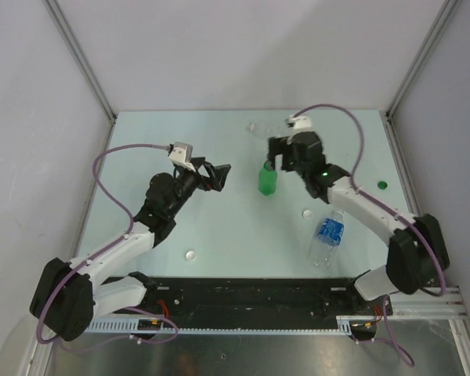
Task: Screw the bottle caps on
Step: Place the plastic bottle at the center of the board, then pick up the bottle cap from the center of the board.
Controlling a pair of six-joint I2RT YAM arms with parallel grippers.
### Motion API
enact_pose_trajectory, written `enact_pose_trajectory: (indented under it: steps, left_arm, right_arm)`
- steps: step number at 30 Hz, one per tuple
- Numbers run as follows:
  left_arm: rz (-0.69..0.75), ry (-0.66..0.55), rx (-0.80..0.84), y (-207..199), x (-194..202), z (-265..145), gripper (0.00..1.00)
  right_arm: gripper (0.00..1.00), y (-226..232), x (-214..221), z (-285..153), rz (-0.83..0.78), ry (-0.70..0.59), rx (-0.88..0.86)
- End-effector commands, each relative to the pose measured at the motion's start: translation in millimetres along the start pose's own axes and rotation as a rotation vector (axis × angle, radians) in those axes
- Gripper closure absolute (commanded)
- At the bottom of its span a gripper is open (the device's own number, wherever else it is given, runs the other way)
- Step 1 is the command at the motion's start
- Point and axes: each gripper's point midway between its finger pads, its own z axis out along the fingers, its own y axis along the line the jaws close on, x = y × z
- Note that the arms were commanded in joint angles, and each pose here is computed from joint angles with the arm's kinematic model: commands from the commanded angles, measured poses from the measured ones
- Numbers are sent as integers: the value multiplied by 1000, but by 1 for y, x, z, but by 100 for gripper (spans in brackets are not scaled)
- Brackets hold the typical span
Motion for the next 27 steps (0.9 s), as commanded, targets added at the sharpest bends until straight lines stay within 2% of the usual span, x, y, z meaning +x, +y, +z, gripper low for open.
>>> enact_pose_trajectory:
  steps: [1, 3, 6, 7, 11, 15, 22, 27]
  left_arm:
    - [-37, -12, 29, -4, -7, 5, 1]
    - [-46, -15, 9, 0, -9, 8, 1]
    - [-54, -19, -33, 10, -10, 13, 1]
    - [-54, -18, -38, 12, -11, 14, 1]
    - [-44, -8, -41, 15, -10, 21, 1]
    - [-21, -2, -31, 14, -11, 26, 0]
    - [-12, -2, 3, 7, -16, 33, 1]
    - [-8, 0, 13, 6, -18, 37, 1]
  right_arm:
    - [1, -79, -30, -38, 237, -28, 142]
    - [1, -127, -21, -54, 334, 18, 238]
    - [2, -214, 10, -88, 487, 93, 482]
    - [5, -238, 23, -101, 535, 123, 560]
    - [12, -308, 72, -145, 693, 215, 814]
    - [23, -342, 98, -146, 800, 234, 874]
    - [49, -374, 125, -94, 895, 209, 876]
    - [56, -385, 135, -72, 920, 187, 872]
